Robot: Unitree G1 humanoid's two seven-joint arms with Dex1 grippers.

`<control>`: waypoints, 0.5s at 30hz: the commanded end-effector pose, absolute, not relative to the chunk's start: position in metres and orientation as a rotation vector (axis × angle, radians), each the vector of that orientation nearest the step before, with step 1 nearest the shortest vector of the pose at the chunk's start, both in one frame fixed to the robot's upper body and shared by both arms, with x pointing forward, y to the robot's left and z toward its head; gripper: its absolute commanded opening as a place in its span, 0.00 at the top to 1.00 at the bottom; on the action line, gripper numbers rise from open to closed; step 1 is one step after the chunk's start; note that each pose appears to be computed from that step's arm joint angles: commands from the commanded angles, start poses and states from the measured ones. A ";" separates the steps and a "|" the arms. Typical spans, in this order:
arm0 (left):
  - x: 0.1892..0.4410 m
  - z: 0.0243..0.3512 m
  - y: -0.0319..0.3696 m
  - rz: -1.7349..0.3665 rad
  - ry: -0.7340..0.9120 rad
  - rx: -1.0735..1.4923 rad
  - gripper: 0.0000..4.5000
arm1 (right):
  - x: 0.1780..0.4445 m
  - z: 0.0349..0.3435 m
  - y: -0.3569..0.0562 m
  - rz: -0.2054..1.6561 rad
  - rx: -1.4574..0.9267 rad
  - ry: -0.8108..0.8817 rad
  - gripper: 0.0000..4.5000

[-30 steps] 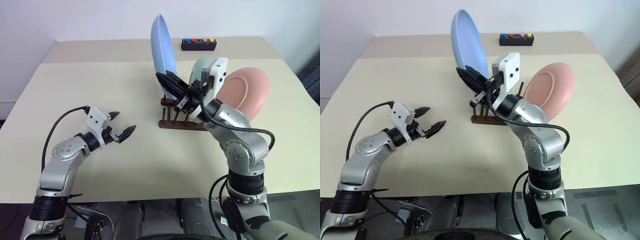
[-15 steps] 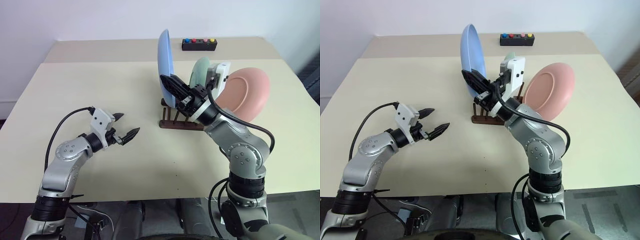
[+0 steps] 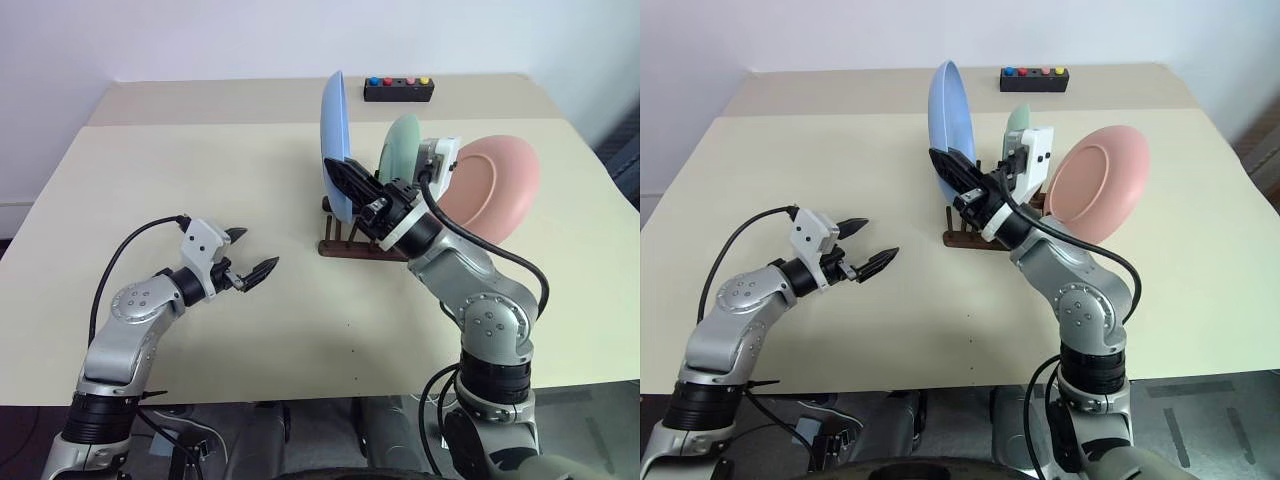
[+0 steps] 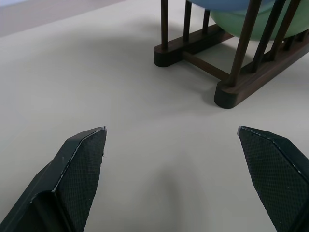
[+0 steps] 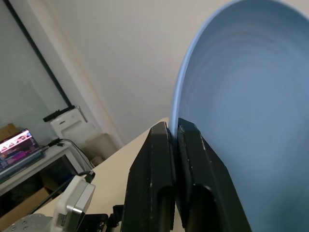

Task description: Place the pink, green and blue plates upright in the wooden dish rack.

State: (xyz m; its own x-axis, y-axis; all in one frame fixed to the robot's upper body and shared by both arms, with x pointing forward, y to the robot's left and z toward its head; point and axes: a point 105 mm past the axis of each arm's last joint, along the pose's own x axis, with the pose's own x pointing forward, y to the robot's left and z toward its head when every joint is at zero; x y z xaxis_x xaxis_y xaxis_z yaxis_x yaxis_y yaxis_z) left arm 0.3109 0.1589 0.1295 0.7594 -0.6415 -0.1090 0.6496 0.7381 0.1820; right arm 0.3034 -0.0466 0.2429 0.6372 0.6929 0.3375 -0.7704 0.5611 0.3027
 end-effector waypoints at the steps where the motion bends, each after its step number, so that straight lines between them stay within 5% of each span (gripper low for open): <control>1: 0.309 0.140 0.156 -0.711 -0.008 0.235 0.00 | 0.294 0.254 -0.045 0.897 0.459 -0.234 0.59; 6: 0.310 0.140 0.156 -0.711 -0.008 0.234 0.00 | 0.295 0.254 -0.046 0.888 0.449 -0.236 0.01; 15: 0.310 0.139 0.155 -0.714 -0.009 0.231 0.00 | 0.297 0.253 -0.051 0.855 0.328 -0.250 0.01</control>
